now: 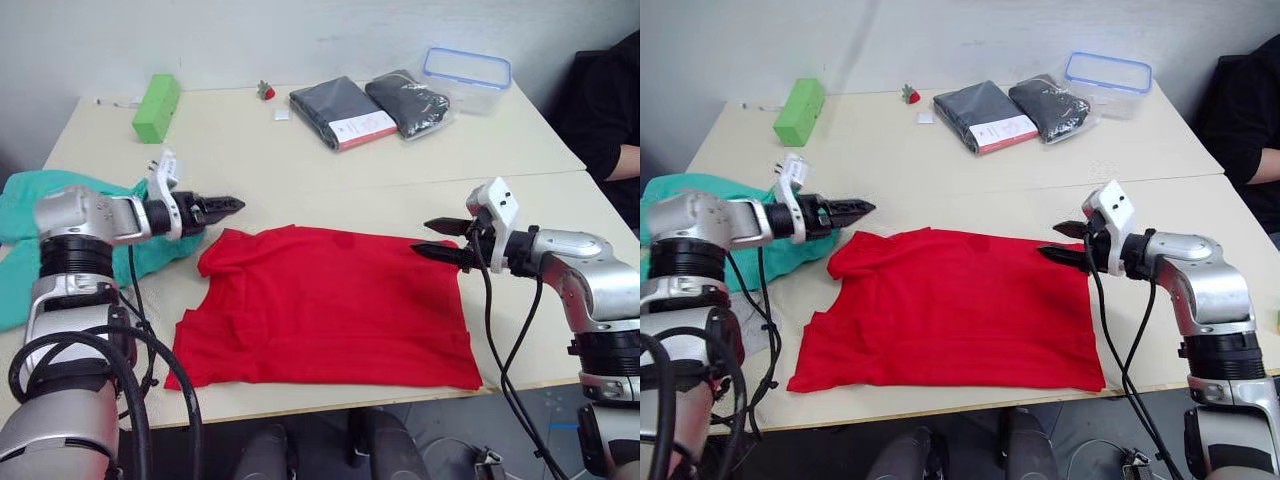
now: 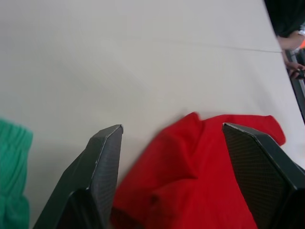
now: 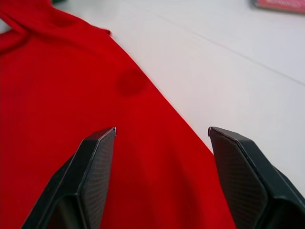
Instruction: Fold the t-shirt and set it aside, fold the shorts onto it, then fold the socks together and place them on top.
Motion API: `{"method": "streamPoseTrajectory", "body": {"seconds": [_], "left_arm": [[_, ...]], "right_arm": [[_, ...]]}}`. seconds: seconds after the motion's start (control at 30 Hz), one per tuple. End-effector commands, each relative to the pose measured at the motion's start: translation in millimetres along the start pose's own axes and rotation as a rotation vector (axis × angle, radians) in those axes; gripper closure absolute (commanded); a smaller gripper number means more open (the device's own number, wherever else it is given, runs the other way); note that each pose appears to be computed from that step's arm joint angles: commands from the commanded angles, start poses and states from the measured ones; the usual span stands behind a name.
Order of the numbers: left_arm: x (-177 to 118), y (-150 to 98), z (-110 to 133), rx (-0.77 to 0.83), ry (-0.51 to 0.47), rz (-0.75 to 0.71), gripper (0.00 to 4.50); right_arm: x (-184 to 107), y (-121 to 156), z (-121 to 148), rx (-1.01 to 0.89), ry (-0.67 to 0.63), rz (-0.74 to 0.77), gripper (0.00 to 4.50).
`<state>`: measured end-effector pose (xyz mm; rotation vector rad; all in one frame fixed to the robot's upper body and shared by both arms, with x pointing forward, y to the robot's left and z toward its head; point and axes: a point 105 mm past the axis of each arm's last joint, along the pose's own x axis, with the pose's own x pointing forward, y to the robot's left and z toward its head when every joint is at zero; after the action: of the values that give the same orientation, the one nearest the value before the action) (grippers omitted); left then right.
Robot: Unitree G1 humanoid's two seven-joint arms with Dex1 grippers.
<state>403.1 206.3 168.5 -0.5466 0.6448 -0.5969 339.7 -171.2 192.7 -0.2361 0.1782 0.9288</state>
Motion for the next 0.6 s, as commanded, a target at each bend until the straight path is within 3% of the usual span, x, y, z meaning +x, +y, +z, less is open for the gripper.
{"method": "streamPoseTrajectory", "body": {"seconds": [0.03,0.17,0.6], "left_arm": [[5,-6,8,0.06,0.01,0.009,1.01],[19,-4,-1,0.089,0.056,0.023,1.01],[29,-5,-26,0.145,0.215,-0.013,1.01]], "right_arm": [[-5,25,23,-0.058,-0.058,0.104,1.35],[-8,48,29,-0.095,-0.064,0.207,1.35],[-7,45,20,-0.099,-0.045,0.175,1.35]]}}
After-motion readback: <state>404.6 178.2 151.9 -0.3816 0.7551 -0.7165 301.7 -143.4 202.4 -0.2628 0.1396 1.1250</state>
